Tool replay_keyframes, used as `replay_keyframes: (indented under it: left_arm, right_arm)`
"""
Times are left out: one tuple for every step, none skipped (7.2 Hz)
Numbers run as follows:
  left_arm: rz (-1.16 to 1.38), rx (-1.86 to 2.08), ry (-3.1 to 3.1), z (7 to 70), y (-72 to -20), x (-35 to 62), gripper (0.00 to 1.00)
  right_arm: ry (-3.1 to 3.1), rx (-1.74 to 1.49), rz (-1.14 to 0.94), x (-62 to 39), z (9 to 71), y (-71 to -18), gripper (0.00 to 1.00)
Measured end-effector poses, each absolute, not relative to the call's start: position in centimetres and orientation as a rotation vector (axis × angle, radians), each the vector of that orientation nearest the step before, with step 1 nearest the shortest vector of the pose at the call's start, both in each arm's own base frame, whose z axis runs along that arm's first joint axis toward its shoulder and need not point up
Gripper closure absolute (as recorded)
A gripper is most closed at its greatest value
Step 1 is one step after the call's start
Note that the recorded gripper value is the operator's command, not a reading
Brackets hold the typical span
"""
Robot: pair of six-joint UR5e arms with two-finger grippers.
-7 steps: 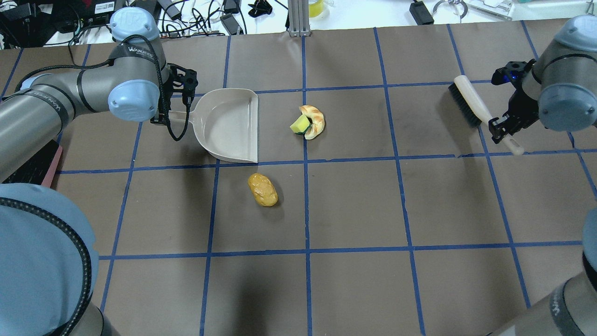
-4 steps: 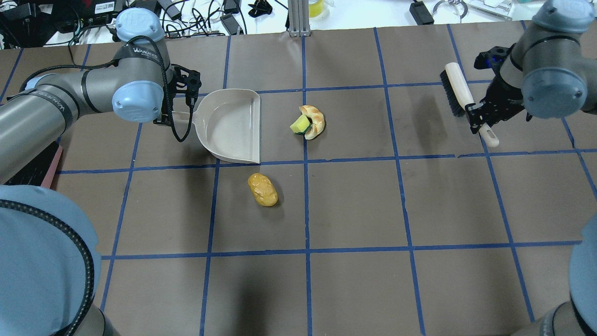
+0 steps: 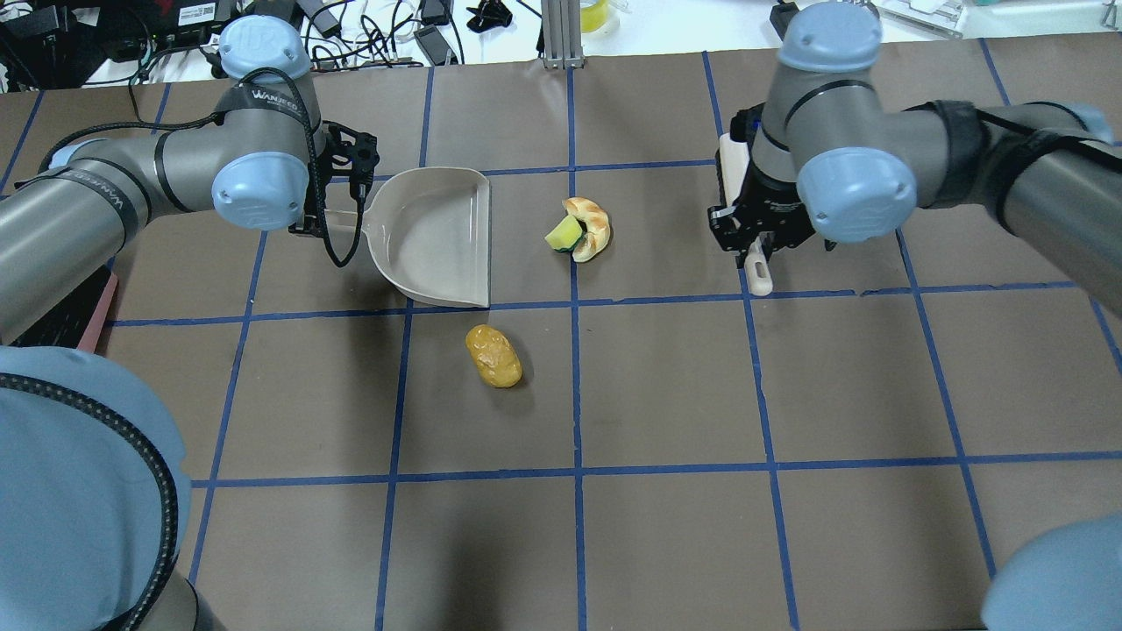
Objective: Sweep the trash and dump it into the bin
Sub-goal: 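Carry the brush toward the sponge and crust with the right gripper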
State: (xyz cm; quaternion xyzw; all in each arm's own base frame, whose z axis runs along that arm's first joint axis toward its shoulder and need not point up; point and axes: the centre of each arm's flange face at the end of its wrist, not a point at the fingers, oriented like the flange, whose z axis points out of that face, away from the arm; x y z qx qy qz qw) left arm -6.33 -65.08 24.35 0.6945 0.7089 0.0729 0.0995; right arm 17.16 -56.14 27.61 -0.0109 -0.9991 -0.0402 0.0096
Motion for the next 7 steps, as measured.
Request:
replay_keyframes:
  left_arm:
    - [0.216, 2.055, 2.098, 24.3, -65.1, -6.3, 1.00]
    - [0.217, 2.054, 2.098, 24.2, -65.1, -6.3, 1.00]
    - [0.219, 2.054, 2.097, 24.2, -65.1, -6.3, 1.00]
    - [0.220, 2.050, 2.097, 24.3, -65.2, -6.3, 1.00]
    - [0.226, 2.040, 2.095, 24.4, -65.3, -6.2, 1.00]
    - [0.235, 2.030, 2.091, 24.5, -65.3, -6.1, 1.00]
    - [0.241, 2.027, 2.090, 24.5, -65.3, -6.0, 1.00]
  right_arm:
    - [-3.116, -0.025, -0.132, 20.1, 27.3, -55.2, 1.00]
    - [-3.111, -0.023, -0.144, 22.4, 26.8, -54.4, 1.00]
    - [-3.110, -0.038, -0.157, 24.4, 26.3, -53.8, 1.00]
    - [-3.112, -0.065, -0.168, 26.2, 25.7, -53.2, 1.00]
    - [-3.113, -0.084, -0.175, 27.4, 25.3, -52.9, 1.00]
    - [-3.113, -0.103, -0.181, 28.4, 24.8, -52.7, 1.00]
    - [-3.112, -0.123, -0.175, 29.8, 24.1, -52.4, 1.00]
